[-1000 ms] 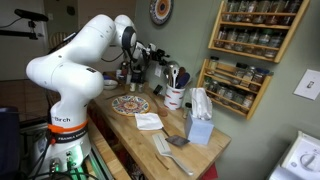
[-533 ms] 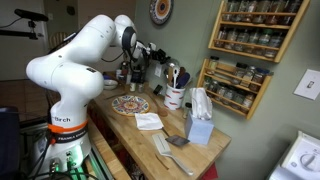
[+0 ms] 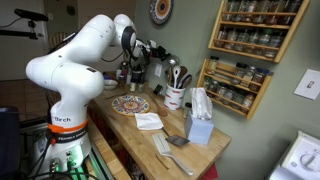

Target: Put the big soup ladle on the yellow chopping board

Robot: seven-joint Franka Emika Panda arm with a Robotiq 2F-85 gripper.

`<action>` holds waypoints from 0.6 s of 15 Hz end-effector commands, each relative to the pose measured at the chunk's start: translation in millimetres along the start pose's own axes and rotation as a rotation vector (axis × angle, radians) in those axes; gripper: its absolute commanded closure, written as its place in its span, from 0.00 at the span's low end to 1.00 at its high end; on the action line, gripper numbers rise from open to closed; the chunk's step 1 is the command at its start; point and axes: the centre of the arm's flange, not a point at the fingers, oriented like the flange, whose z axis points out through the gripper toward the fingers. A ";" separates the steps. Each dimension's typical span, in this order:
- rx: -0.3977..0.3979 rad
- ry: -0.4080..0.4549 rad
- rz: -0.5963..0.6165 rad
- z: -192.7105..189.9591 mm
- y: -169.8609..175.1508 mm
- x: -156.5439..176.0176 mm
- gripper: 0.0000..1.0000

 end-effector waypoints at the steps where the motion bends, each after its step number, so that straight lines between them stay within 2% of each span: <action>1: -0.053 0.027 0.030 -6.1 9.6 11.8 0.96; 9: -0.136 0.042 0.071 3.8 30.6 26.2 0.97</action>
